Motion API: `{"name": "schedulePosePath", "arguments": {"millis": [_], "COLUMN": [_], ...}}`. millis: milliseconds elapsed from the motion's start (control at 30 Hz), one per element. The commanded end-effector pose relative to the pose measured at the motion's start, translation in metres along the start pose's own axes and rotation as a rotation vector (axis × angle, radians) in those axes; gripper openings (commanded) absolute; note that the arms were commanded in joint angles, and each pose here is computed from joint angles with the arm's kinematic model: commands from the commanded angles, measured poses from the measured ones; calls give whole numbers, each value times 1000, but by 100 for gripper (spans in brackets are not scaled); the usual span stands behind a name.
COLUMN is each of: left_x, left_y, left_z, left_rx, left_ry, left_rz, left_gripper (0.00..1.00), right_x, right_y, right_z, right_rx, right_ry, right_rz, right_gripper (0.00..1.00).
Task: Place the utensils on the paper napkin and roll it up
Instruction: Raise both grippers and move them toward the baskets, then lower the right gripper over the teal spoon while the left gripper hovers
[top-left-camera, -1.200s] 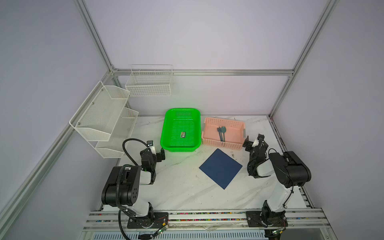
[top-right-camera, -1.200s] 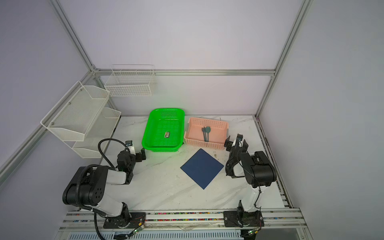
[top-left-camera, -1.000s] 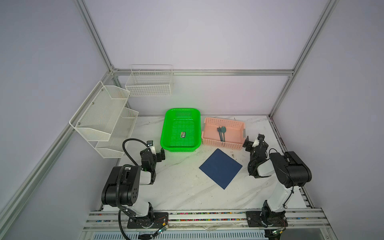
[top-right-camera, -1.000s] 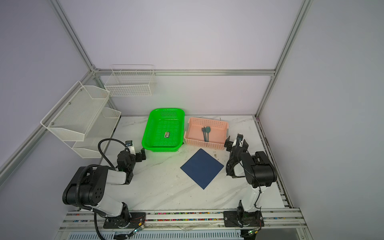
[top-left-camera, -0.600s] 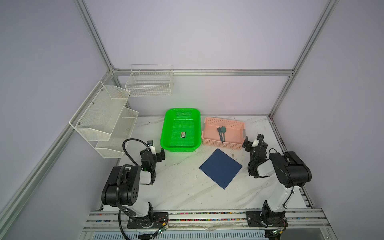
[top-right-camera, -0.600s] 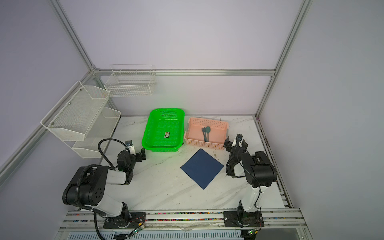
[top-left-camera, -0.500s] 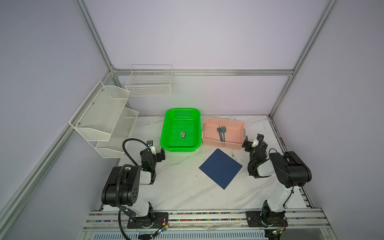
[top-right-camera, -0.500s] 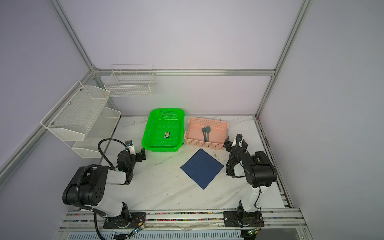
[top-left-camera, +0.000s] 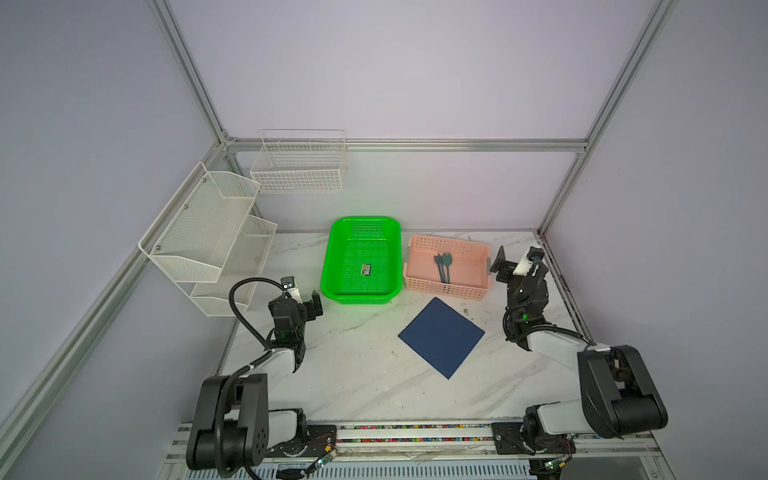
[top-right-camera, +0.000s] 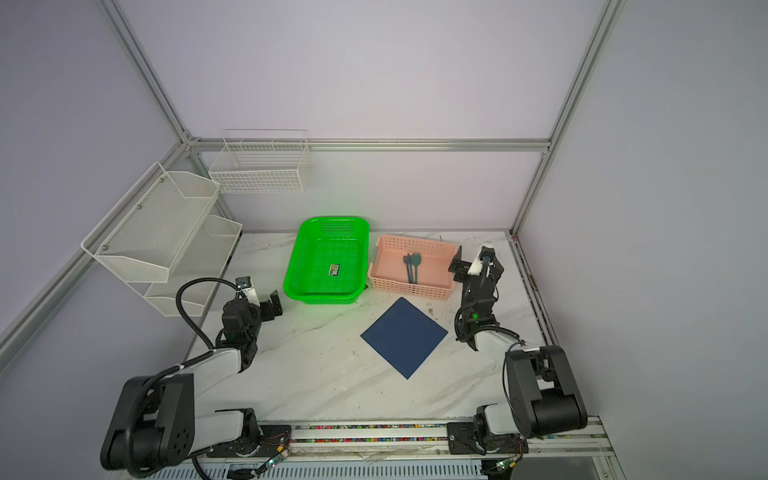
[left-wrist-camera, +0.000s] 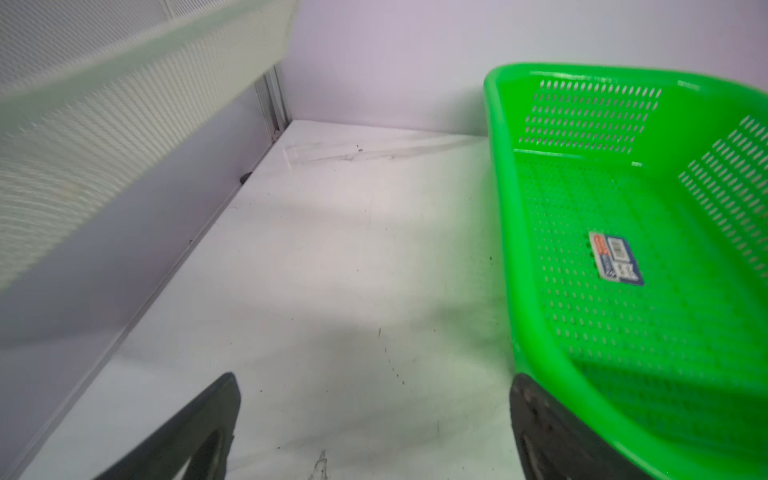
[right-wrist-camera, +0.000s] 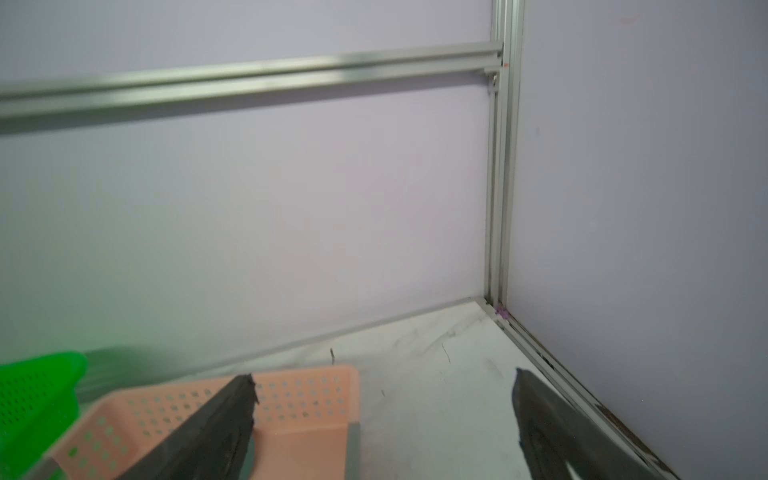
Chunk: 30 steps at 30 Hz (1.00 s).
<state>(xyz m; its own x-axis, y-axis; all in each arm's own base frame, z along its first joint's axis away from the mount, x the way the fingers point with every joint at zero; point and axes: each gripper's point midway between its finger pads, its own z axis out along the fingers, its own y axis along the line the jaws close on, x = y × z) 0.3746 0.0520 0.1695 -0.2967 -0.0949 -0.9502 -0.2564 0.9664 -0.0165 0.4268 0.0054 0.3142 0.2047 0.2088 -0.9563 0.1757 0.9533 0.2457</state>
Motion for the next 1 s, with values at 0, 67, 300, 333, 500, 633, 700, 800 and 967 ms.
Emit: {"name": "schedulePosePath", "arguments": {"millis": [0,67,300,333,500,633,700,800,967], "left_x": [-75,-84,-105,-105,-86,-63,-51,-37,-31], "left_y": [-3,-2,-58,-67,-90,-81,-80,-77,-77], "left_z": [-24,-39,-68,-67,-32,8,20,38,61], "left_rx": [-10,-30,221,185,121,2,-9,-24,1], "left_ry": [70,171,200,221,375,421,453,481,491], "left_rz": [-122,-227,-242,-148,-34,-24,-47,-55,-80], "left_gripper": [100,100,100,100,100,95,94,92,80], "right_x": [-1,-4,26,30,53,62,68,83,102], "right_y": [-24,11,85,91,115,134,139,145,147], "right_z": [4,18,42,44,38,24,20,15,4], "right_rx": [258,48,-211,-226,-323,-359,-355,-384,-405], "right_ry": [220,314,614,642,729,745,764,832,896], "right_rz": [285,325,269,249,179,118,80,45,6], "right_gripper": [97,97,95,93,96,95,94,97,97]}}
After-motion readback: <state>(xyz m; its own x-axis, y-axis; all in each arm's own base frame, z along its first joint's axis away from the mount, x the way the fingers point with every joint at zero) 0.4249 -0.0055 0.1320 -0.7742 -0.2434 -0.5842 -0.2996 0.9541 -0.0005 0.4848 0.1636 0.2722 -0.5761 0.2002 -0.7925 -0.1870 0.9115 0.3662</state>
